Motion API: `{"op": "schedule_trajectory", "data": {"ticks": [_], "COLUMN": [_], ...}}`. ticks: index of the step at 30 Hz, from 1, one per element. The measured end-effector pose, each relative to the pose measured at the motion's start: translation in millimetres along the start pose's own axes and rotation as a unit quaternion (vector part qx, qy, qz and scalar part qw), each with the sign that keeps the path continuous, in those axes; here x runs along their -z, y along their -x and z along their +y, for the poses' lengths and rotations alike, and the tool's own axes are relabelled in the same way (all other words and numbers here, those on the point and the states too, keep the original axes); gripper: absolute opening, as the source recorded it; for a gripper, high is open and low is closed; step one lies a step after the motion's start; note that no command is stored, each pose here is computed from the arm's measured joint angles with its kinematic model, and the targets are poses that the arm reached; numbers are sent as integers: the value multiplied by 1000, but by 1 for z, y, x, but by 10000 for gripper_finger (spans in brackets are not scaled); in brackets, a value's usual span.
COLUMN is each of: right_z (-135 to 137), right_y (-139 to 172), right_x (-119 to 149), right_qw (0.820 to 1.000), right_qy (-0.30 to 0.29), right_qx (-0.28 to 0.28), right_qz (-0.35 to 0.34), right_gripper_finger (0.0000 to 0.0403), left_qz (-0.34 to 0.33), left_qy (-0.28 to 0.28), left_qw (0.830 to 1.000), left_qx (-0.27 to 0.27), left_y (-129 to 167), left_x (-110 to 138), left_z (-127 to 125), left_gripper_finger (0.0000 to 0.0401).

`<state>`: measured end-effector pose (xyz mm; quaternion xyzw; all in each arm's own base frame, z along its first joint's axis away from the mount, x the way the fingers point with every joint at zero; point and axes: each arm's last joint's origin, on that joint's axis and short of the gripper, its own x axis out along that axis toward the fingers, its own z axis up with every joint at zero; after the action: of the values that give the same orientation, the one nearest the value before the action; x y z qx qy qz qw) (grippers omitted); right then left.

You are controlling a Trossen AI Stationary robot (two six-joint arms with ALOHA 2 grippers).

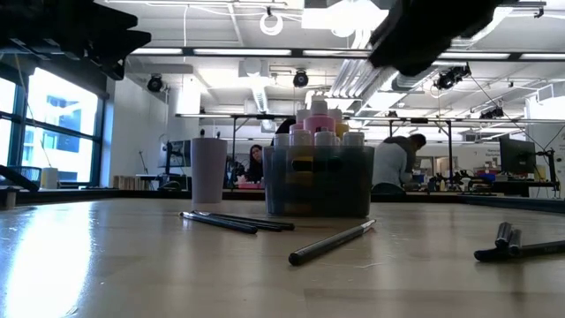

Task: Pick & Place Paint Supplies
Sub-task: Put the silver paint brush into the violet cup

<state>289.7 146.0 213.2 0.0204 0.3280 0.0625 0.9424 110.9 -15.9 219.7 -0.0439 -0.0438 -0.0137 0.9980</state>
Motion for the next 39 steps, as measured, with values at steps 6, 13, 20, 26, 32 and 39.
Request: {"op": "schedule_trajectory", "data": {"ticks": [6,13,20,26,32,39], "right_z": [-9,-17,-18,-27,-40,-47], "right_y": [-31,-43,-43,-44,-46,-47], "right_x": [18,25,25,25,22,19], "right_qw": [998,995,987,978,977,981], "right_qy": [25,57,133,183,182,167], "right_qx": [-12,-13,-8,41,55,38], "right_qz": [62,84,86,93,93,86], "right_gripper_finger": [2,2,2,2,3,71], "left_qz": [0,1,7,7,7,17], "left_qy": [0,1,0,0,0,-4], "left_qw": [1000,1000,1000,1000,1000,1000], "left_qx": [0,0,-13,-22,-22,-24], "left_y": [0,0,0,0,0,0], "left_x": [0,0,1,2,2,4], "left_z": [0,0,1,1,1,2], "left_gripper_finger": [154,154,154,154,154,154]}}
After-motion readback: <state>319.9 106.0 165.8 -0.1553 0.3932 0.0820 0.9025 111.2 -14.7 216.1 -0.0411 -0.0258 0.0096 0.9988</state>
